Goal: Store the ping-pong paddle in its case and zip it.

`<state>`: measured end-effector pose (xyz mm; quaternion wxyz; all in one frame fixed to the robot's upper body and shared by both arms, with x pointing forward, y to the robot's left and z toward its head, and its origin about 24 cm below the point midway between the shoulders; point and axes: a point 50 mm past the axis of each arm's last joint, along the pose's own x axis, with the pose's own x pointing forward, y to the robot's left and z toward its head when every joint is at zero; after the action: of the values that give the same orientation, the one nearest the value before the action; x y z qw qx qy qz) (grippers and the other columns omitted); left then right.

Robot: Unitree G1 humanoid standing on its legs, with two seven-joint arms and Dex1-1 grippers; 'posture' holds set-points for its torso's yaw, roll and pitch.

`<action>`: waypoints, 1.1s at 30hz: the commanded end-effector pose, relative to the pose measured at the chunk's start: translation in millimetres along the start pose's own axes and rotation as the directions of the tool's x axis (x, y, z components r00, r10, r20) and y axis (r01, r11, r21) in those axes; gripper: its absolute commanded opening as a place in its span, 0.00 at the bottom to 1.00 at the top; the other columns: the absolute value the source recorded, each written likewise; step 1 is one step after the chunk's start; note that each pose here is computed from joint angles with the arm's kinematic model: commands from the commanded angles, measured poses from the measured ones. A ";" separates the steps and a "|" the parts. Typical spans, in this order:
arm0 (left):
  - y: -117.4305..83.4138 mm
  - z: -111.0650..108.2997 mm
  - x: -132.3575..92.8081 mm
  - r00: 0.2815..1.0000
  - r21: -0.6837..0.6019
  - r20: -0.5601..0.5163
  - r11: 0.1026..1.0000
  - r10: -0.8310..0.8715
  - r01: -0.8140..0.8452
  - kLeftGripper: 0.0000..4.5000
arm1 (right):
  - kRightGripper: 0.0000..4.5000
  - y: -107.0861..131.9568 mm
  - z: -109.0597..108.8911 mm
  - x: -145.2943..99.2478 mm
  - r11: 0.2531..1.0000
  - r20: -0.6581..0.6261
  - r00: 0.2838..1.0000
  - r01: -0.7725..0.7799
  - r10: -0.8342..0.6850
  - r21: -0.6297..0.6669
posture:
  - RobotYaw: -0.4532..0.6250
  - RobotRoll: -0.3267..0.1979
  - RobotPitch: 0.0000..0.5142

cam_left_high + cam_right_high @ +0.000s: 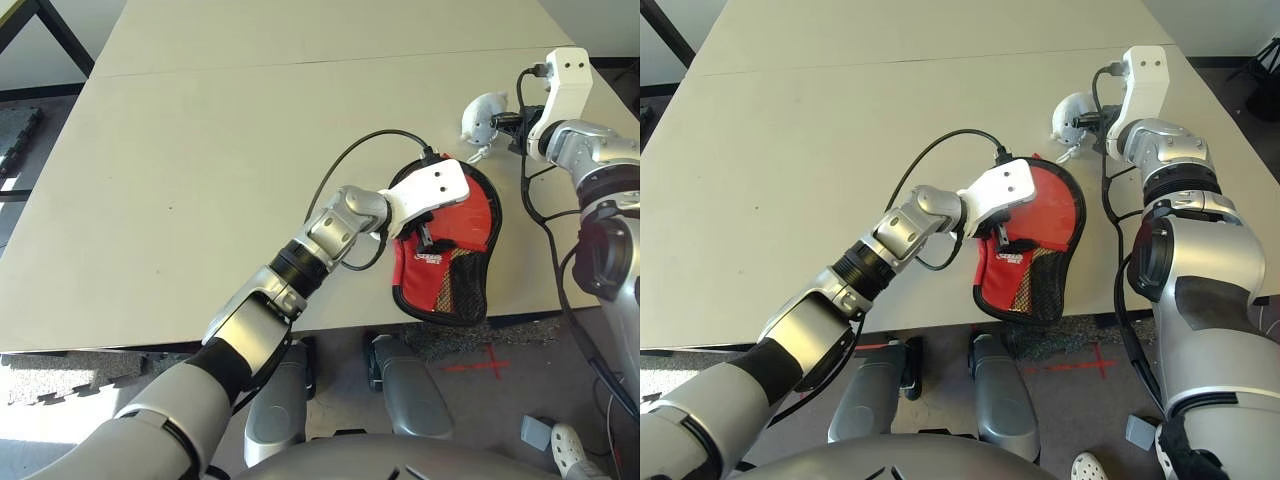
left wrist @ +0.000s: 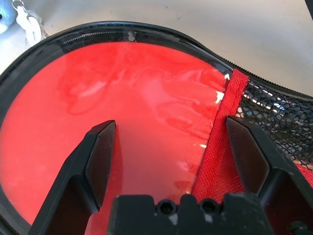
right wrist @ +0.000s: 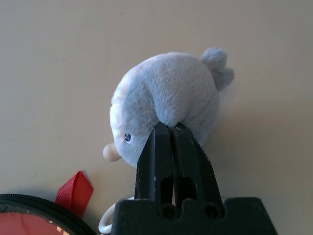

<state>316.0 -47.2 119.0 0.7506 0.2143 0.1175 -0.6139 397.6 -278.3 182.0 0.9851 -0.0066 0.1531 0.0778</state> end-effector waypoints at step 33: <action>-5.7 -36.4 6.0 0.987 -0.106 -0.161 0.994 -0.016 -0.001 1.00 | 0.01 -62.5 -17.7 -118.1 0.778 -0.707 0.608 -0.615 0.361 -0.132 | 0.34 0.62 0.46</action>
<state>316.9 -48.3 118.5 0.7529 0.2118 0.1316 -0.6091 293.0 -364.5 197.1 0.7957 -0.1738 0.4645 0.3476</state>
